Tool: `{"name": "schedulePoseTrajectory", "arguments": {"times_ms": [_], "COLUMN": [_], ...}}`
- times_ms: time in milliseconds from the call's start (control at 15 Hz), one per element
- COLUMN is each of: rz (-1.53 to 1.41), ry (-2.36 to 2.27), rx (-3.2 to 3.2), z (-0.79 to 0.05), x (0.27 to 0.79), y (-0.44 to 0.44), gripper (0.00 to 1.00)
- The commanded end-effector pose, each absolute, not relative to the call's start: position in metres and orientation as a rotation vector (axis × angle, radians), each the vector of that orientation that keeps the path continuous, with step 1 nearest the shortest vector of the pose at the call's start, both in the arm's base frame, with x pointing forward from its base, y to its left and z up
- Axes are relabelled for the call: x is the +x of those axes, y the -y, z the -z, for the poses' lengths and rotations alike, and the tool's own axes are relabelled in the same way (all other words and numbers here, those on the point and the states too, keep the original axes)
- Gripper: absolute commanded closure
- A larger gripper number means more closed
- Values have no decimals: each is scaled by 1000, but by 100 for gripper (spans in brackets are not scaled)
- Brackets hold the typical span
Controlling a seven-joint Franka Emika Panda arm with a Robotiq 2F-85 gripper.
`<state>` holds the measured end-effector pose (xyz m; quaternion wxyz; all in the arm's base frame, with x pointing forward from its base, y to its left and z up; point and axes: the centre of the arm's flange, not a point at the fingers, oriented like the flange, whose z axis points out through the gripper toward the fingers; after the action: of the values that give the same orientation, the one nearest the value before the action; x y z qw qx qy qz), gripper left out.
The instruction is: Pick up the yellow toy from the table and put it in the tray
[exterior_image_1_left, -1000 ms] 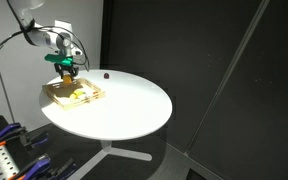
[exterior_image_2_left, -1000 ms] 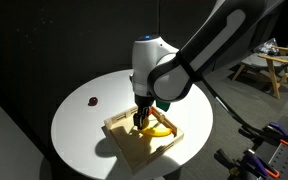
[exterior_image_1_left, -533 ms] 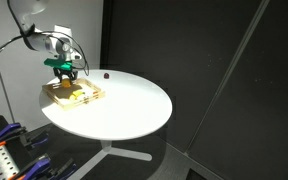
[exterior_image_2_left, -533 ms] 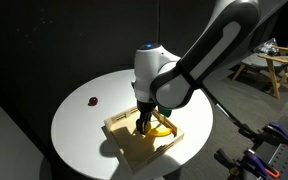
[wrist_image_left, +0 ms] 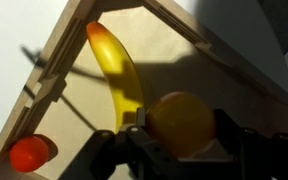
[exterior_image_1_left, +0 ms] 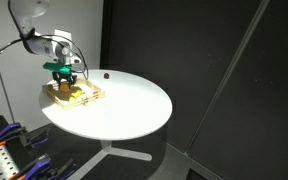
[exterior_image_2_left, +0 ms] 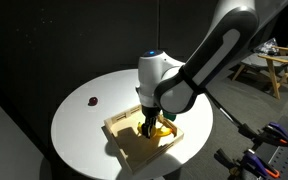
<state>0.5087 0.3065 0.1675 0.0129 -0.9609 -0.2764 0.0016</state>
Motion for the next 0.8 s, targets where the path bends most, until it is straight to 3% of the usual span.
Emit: {"name": "schedulePoseTrajectory", "arguments": {"times_ms": [0,333,400,600,733], "rz": [4,-17,-23,-31,-29], "ry": [897,888,882,873,858], "rx": [-2997,-3008,-3009,-3013,-3018], "z": [-163,-156,-155,-154,-156], "x": [506,504,504,504,504], "y": [-296,-290,-289,-288,-287], "gripper": [57,57,8,0,0]}}
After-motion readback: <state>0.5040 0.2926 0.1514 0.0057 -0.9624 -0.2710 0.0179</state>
